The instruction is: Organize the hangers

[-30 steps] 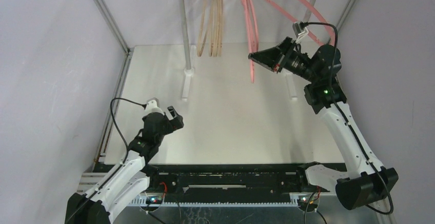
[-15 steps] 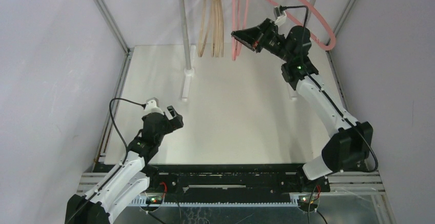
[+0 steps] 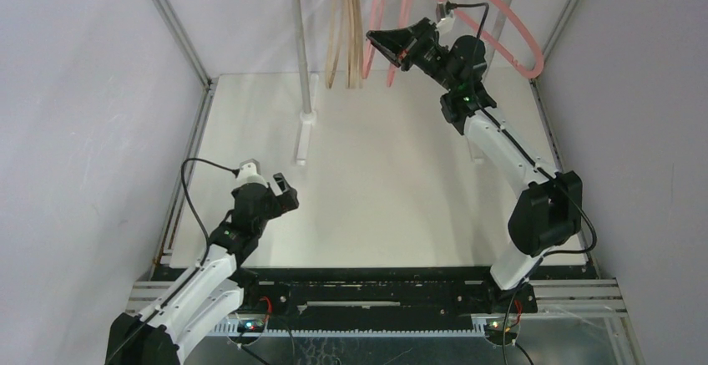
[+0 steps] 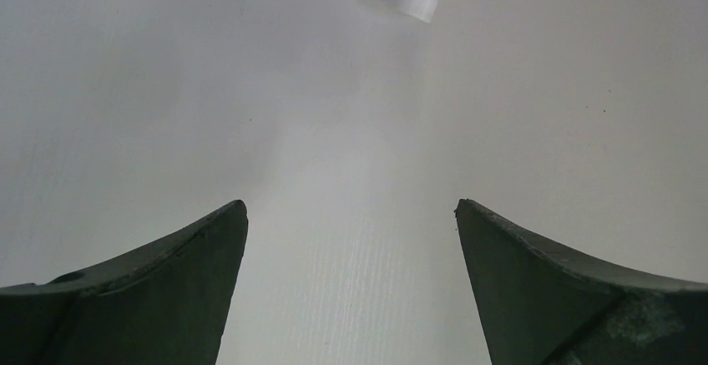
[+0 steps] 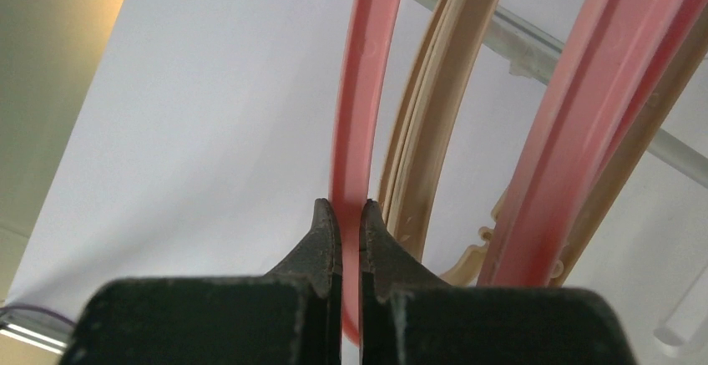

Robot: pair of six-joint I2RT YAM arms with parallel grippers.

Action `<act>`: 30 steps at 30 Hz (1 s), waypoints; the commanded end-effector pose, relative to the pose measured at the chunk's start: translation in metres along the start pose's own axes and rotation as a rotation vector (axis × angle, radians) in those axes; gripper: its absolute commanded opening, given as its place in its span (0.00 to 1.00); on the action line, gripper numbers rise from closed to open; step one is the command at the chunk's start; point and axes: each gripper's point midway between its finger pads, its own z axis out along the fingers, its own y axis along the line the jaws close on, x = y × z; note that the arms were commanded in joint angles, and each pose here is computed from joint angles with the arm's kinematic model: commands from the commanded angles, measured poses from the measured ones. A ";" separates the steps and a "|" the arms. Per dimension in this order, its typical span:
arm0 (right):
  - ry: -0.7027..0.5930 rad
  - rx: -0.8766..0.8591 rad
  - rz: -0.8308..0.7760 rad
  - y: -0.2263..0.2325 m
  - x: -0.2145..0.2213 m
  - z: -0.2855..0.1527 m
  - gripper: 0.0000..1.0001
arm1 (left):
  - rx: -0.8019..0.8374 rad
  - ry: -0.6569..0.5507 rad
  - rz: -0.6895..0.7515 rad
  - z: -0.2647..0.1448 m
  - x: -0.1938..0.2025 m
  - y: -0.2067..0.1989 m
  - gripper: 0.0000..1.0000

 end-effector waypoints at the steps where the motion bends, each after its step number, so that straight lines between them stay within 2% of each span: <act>1: -0.111 -0.041 0.009 0.022 -0.019 -0.007 0.00 | 0.017 -0.042 0.007 0.001 -0.014 -0.007 0.99; 12: -0.137 0.076 0.034 0.006 -0.021 -0.025 0.01 | 0.014 -0.043 0.008 0.000 -0.015 -0.007 0.99; 16: -0.107 0.091 0.010 0.006 -0.015 -0.028 0.33 | 0.008 -0.047 0.016 0.000 -0.017 -0.007 0.99; 18: -0.100 0.104 -0.017 0.009 -0.013 -0.031 0.58 | 0.005 -0.049 0.020 0.000 -0.020 -0.007 0.99; 21: -0.083 0.104 -0.046 0.015 -0.011 -0.036 0.72 | 0.002 -0.051 0.023 -0.001 -0.023 -0.007 0.99; 23: -0.061 0.089 -0.078 0.025 -0.008 -0.039 0.86 | -0.003 -0.051 0.024 -0.002 -0.024 -0.007 0.99; 24: -0.044 0.083 -0.099 0.030 -0.005 -0.040 0.97 | -0.008 -0.053 0.024 -0.002 -0.025 -0.007 1.00; 25: -0.027 0.076 -0.123 0.036 -0.001 -0.042 0.99 | -0.012 -0.052 0.025 -0.002 -0.026 -0.007 0.99; 30: 0.050 0.106 -0.263 0.052 0.025 -0.058 1.00 | -0.027 -0.036 0.030 0.001 -0.024 -0.005 0.99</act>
